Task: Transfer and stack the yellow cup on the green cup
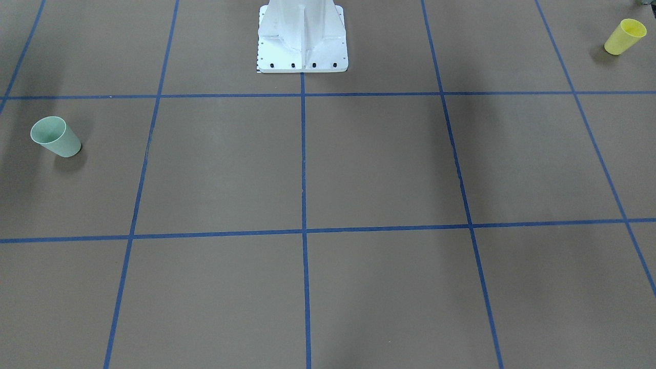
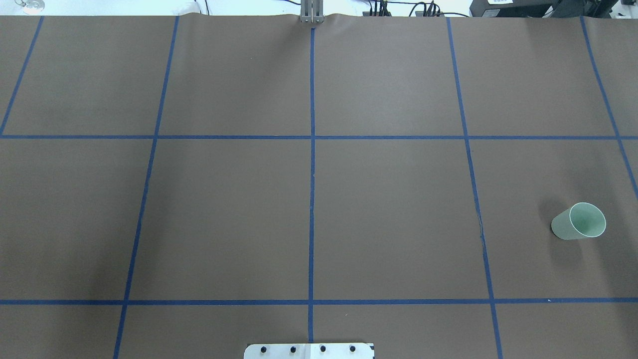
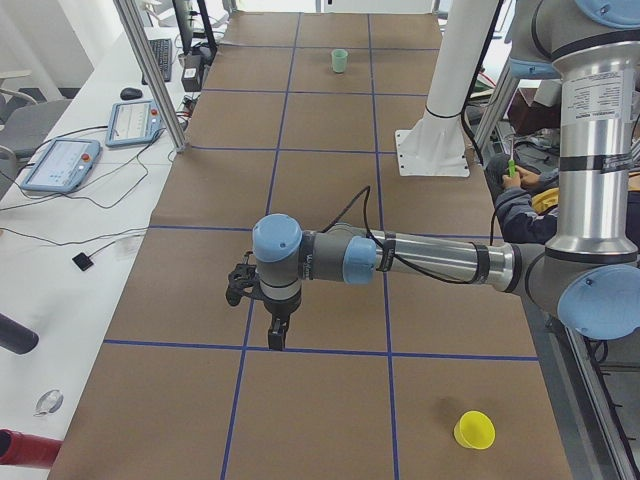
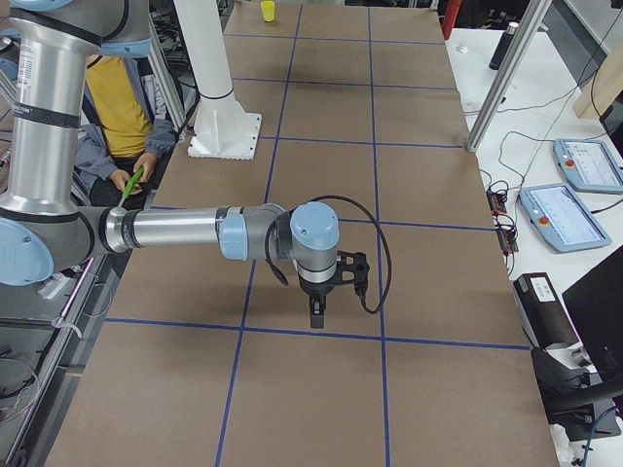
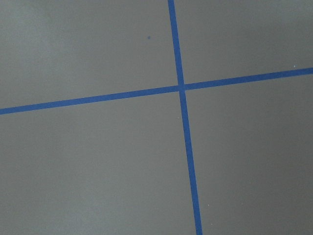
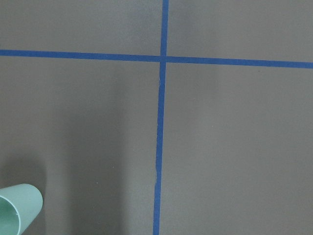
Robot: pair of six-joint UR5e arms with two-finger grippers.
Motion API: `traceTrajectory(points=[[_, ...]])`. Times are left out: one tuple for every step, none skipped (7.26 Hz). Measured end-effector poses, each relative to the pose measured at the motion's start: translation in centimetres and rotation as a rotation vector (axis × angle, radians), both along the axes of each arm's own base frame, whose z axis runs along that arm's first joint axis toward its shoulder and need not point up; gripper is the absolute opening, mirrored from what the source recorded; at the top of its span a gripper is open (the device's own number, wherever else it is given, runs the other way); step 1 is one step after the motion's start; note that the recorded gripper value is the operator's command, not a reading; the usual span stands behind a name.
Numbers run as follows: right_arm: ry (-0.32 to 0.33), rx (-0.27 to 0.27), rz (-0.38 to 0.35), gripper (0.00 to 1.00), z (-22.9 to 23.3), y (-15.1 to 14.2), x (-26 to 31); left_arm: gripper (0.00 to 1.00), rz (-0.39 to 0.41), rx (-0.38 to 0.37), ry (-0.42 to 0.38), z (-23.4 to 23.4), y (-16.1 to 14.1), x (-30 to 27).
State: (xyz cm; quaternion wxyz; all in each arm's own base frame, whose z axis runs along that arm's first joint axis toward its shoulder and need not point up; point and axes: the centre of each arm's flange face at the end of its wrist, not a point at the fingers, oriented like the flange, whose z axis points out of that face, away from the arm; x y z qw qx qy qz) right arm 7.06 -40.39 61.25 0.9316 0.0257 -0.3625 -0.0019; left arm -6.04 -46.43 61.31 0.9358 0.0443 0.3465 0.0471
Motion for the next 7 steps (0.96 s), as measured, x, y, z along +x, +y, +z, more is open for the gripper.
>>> traceTrajectory(points=[[0.0,-0.001,0.0,1.0,0.0,0.0,0.0,1.0,0.002,0.0,-0.001,0.0,0.0,0.1],[-0.001,-0.002,0.0,1.0,0.1,0.0,0.0,1.0,0.005,0.0,-0.002,0.0,0.0,0.2],[-0.002,-0.003,0.0,1.0,0.1,0.0,0.0,1.0,0.007,0.002,-0.002,0.0,0.0,0.3],[-0.002,-0.003,0.001,1.0,0.1,0.1,0.0,1.0,0.008,0.009,-0.001,-0.4,0.0,0.3],[-0.002,-0.003,0.001,1.0,0.2,0.0,0.0,1.0,0.006,0.024,-0.001,-1.2,-0.2,0.4],[-0.002,-0.001,0.0,1.0,0.3,0.0,0.0,1.0,0.003,0.054,0.0,-2.6,-0.6,0.4],[-0.002,-0.001,0.001,1.0,0.4,0.0,0.0,1.0,0.001,0.102,0.0,-3.9,-1.1,0.5]])
